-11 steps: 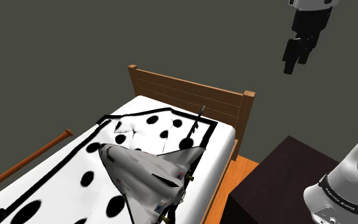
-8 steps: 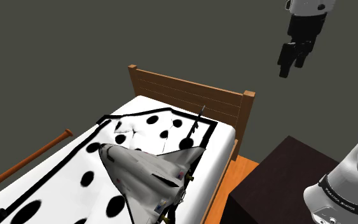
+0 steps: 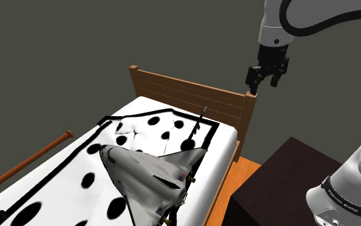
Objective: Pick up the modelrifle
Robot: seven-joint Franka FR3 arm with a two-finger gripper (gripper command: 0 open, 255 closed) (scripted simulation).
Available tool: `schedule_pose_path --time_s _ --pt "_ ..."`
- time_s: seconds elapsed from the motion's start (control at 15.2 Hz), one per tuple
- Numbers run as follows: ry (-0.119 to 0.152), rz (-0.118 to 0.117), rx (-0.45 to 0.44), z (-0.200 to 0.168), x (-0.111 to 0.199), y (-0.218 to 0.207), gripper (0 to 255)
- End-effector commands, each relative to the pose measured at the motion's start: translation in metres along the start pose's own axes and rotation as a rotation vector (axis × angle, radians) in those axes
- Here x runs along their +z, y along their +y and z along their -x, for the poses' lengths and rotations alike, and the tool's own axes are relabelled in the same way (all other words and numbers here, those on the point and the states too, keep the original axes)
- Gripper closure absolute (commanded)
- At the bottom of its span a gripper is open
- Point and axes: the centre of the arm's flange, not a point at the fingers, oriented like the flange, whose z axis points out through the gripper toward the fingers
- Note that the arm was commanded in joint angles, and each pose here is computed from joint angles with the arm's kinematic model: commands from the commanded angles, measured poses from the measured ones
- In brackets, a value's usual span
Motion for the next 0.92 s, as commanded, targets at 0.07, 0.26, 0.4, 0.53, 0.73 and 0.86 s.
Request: schedule_pose_path --time_s 0.07,0.26,0.4,0.53,0.73,0.86 --pt "0.014 0.002 0.087 -0.017 0.032 -0.022 0" --pt "0.026 0.004 0.169 -0.037 0.059 -0.042 0" --pt "0.034 0.006 0.224 -0.052 0.077 -0.054 0" --pt "0.042 0.008 0.279 -0.067 0.095 -0.065 0" --pt "0.054 0.011 0.362 -0.091 0.121 -0.08 0" --pt "0.062 0.013 0.417 -0.108 0.139 -0.089 0"
